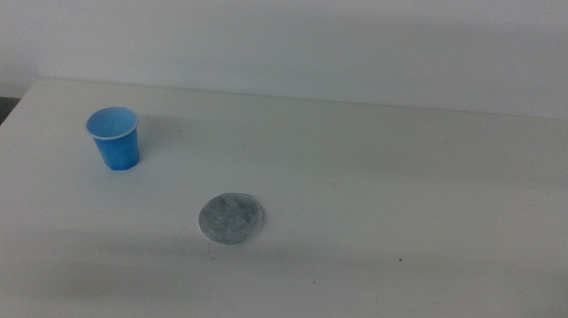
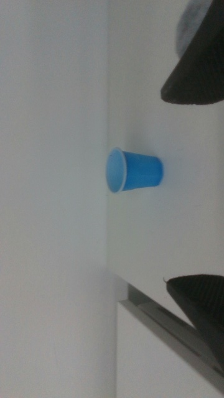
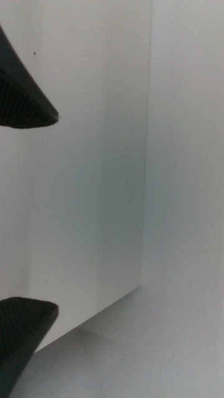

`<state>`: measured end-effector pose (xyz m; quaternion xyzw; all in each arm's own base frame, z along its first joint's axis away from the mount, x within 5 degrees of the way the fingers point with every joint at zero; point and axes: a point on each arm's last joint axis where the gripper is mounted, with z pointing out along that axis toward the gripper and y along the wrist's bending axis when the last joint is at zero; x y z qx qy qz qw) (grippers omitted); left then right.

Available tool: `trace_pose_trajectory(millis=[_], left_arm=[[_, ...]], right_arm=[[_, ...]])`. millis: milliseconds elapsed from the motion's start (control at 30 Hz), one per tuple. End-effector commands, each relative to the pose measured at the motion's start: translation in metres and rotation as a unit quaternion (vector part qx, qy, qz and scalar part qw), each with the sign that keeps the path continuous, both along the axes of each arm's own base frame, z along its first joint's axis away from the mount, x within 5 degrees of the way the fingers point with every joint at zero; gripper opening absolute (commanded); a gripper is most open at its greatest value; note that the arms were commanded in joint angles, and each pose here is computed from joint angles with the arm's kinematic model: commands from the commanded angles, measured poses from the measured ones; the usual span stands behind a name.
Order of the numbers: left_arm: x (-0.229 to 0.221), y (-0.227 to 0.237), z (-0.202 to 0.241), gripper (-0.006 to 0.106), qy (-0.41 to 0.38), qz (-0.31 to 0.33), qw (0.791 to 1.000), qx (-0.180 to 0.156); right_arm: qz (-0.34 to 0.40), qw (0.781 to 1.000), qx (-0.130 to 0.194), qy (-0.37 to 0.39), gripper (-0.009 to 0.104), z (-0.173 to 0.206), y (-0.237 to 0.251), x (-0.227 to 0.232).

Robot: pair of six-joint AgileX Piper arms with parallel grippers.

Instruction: Place an empty cup on a cup mat.

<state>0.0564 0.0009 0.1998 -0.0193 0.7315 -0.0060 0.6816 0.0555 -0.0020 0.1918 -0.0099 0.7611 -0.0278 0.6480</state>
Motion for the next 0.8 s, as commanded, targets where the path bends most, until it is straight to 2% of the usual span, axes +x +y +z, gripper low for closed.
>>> trace_pose_trajectory(millis=[0,67,100,200,367,533,633,767], left_arm=[[0.002,0.000,0.012,0.094,0.014,-0.001,1.000,-0.003],[0.008,0.000,0.033,0.094,0.050,-0.001,0.999,-0.004],[0.020,0.000,0.059,0.094,0.094,-0.002,0.996,-0.004],[0.044,0.000,0.101,0.094,0.172,-0.003,0.985,-0.006],[0.102,0.001,0.141,0.094,0.321,-0.004,0.947,-0.008],[0.171,0.002,0.155,0.094,0.417,-0.005,0.909,-0.010],[0.220,0.003,0.154,0.094,0.445,-0.014,0.895,0.004],[0.272,0.005,0.137,0.094,0.498,-0.004,0.867,-0.013]], right_arm=[[0.001,1.000,-0.005,-0.004,0.093,0.000,0.000,0.000],[0.001,1.000,-0.005,-0.004,0.093,0.000,0.000,0.000],[0.001,1.000,-0.005,-0.004,0.093,0.000,0.000,0.000],[0.001,1.000,-0.005,-0.004,0.093,0.000,0.000,0.000],[0.001,1.000,-0.005,-0.004,0.093,0.000,0.000,0.000],[0.001,1.000,-0.005,-0.004,0.093,0.000,0.000,0.000],[0.001,1.000,-0.005,-0.004,0.093,0.000,0.000,0.000],[0.001,1.000,-0.005,-0.004,0.093,0.000,0.000,0.000]])
